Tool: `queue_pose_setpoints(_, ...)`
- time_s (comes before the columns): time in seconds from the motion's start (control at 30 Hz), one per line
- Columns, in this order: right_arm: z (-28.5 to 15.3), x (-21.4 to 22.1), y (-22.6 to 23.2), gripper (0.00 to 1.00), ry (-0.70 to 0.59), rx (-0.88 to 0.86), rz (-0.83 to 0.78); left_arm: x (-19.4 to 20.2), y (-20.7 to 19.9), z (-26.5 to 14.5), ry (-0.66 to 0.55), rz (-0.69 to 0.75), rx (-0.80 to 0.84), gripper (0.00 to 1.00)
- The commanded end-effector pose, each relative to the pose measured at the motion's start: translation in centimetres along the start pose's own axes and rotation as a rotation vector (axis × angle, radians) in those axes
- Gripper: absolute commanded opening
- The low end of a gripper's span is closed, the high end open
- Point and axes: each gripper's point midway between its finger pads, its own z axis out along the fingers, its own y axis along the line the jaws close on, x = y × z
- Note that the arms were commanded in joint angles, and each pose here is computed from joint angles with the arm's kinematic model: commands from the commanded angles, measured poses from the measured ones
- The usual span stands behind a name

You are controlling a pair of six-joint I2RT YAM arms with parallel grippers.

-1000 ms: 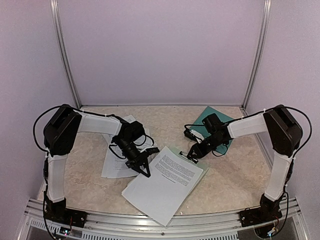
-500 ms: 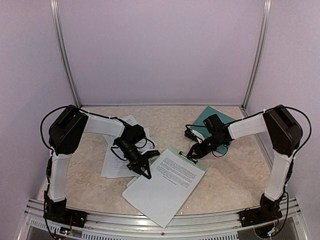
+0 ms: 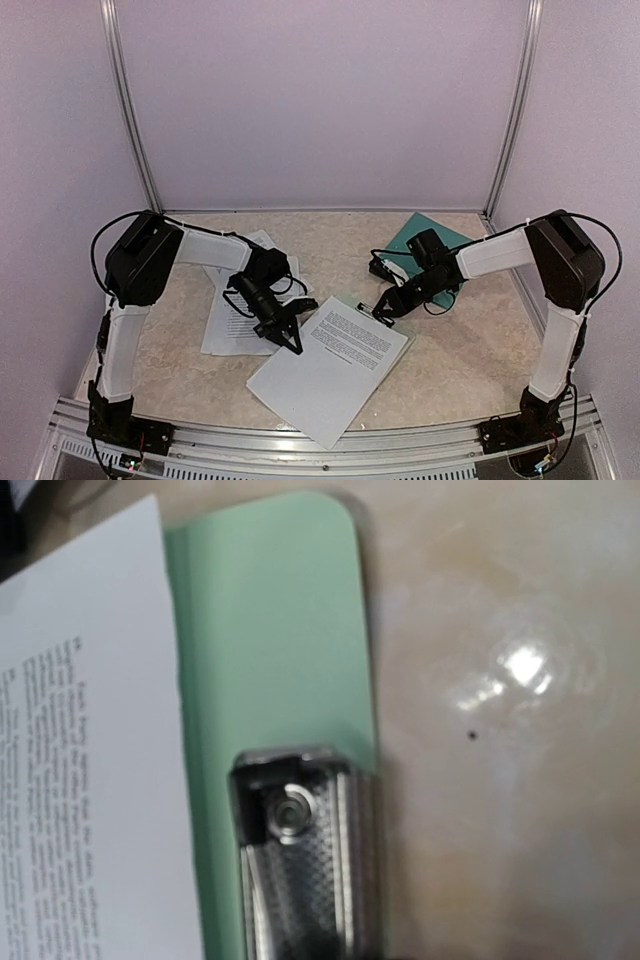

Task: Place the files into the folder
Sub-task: Insert the file into the spring clip on the folder.

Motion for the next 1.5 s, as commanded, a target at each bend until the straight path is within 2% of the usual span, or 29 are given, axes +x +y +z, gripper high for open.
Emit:
queue_pose_setpoints(0.0,0.5,3.0,-1.1,0.00,0.098,0.032,0.057,0.1,0.7,0.2,0.027,-0.022,-0.008,0.00)
queue_pose_setpoints(0.53,0.5,3.0,-1.4,0.00,0.105,0.059,0.019,0.0,0.9,0.0,0.075,-0.063,-0.053,0.00)
queue_pose_setpoints(1.47,0.6,3.4,-1.4,0.00,0.122,0.084,0.002,-1.4,0.8,-0.2,0.085,-0.073,-0.043,0.00)
